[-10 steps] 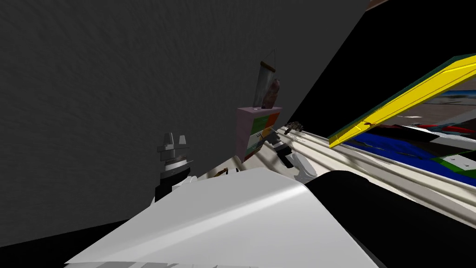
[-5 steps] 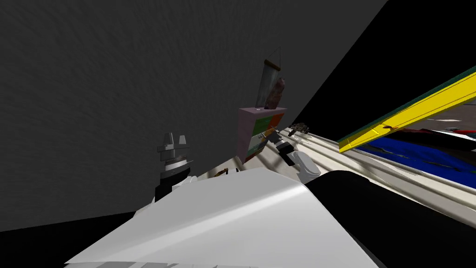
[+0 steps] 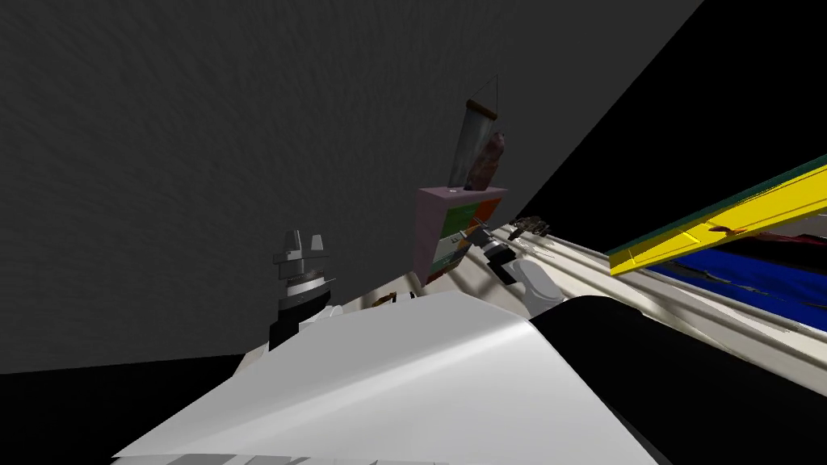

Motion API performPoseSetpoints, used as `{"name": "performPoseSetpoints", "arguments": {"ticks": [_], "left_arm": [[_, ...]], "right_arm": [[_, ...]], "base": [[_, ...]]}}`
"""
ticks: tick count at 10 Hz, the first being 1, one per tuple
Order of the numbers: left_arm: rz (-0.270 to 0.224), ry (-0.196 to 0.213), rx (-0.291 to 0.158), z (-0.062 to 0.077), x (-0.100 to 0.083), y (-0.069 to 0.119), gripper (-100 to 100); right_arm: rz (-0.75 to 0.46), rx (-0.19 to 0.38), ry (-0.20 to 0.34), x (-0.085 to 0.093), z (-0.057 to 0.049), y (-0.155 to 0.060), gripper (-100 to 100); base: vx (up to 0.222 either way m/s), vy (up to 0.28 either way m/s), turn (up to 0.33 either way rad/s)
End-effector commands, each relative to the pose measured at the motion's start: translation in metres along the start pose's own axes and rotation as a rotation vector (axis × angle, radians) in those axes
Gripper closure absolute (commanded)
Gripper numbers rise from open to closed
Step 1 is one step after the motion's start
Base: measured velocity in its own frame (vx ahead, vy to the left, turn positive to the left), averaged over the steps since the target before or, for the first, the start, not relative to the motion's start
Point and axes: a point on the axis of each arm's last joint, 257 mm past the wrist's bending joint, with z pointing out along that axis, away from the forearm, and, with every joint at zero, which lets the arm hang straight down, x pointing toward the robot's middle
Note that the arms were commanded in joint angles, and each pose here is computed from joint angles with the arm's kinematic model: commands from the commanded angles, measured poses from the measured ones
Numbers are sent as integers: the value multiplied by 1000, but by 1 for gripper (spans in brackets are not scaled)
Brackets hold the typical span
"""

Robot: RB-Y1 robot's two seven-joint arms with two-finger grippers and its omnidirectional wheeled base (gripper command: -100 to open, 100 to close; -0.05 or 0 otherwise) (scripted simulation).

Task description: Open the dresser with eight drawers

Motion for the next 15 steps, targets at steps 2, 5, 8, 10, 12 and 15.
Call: {"name": "performPoseSetpoints", "arguments": {"ticks": [2,5,8,10,12,15], "left_arm": [[0,0,0,0,0,0,0],[0,0,0,0,0,0,0],[0,0,0,0,0,0,0],[0,0,0,0,0,0,0],[0,0,0,0,0,0,0],[0,0,0,0,0,0,0]], "right_arm": [[-208,-20,34,20,1,-9,-100],[-393,-38,62,35,2,-19,-100],[-521,-49,79,45,3,-28,-100],[-497,-47,73,46,4,-36,-100],[-497,-47,74,45,4,-31,100],[-479,-47,-20,3,2,-22,100]], "base": [[27,-46,109],[19,-37,104],[17,-36,77],[51,5,1],[34,11,-1],[24,-47,-300]]}}
